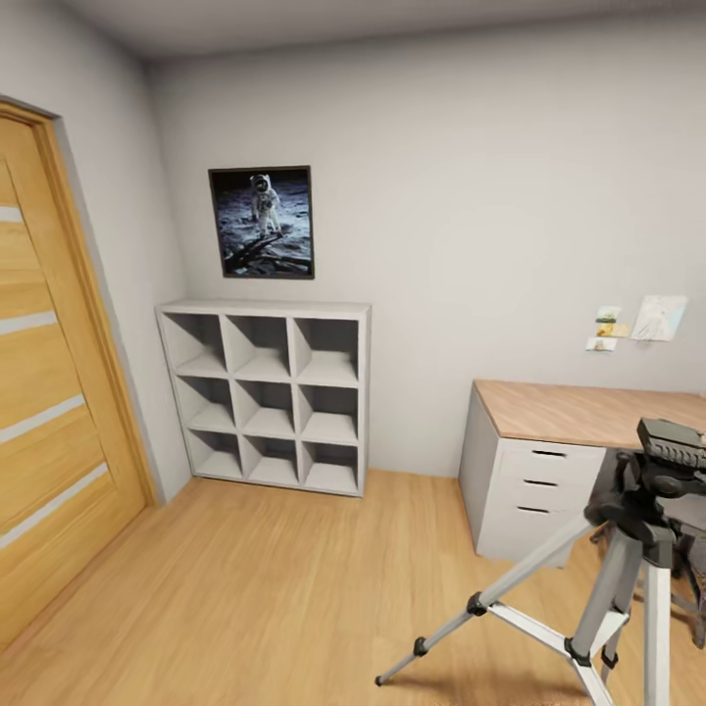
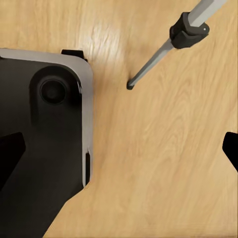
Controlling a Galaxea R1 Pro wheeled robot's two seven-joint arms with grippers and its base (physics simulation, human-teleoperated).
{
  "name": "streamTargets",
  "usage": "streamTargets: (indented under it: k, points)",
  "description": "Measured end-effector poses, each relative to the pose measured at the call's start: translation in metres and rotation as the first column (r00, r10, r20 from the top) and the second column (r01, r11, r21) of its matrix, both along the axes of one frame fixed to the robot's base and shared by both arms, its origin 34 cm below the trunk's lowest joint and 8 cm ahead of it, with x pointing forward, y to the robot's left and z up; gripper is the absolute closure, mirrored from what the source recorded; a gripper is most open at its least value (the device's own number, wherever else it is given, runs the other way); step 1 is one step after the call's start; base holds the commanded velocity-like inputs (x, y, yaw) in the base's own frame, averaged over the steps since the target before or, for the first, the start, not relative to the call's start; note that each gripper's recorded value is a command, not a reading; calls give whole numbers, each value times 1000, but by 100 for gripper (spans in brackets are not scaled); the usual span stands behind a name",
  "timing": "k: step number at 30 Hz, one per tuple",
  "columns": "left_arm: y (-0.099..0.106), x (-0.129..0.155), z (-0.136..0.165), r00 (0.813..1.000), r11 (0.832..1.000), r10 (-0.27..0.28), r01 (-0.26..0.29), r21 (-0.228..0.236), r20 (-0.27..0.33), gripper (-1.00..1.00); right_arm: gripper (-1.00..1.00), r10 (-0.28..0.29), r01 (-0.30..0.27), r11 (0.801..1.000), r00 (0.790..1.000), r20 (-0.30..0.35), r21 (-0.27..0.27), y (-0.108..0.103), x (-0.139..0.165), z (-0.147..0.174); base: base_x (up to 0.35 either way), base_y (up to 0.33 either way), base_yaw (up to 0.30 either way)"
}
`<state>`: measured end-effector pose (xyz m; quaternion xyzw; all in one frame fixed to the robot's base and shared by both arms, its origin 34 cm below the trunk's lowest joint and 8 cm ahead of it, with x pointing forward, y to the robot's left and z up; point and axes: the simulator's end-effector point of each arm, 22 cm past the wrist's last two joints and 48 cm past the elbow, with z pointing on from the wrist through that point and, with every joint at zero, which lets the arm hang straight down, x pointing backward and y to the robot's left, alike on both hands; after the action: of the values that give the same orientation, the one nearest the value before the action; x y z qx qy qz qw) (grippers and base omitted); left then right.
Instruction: Attach the digital camera to the camera tripod in the bedroom.
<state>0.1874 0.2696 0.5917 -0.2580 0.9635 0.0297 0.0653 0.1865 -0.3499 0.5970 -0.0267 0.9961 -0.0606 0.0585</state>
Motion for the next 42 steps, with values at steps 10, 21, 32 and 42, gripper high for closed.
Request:
streamTargets:
  k: [10, 21, 32, 42]
  points:
    - [0, 2, 0, 1000, 1000, 2, -2, 0, 5, 100, -100, 0, 0, 1000, 1000, 5, -2, -1, 2, 1, 0, 20, -266]
    - [0, 3, 0, 1000, 1000, 2, -2, 0, 7, 100, -100, -1, 1, 1000, 1000, 4, 0, 0, 2, 0, 0, 1, -287]
    - [0, 3, 0, 1000, 1000, 2, -2, 0, 7, 100, -100, -1, 1, 1000, 1000, 4, 1, 0, 2, 0, 0, 0, -294]
    - [1, 3, 0, 1000, 1000, 2, -2, 1, 6, 100, -100, -1, 1, 1000, 1000, 4, 0, 0, 2, 0, 0, 0, -294]
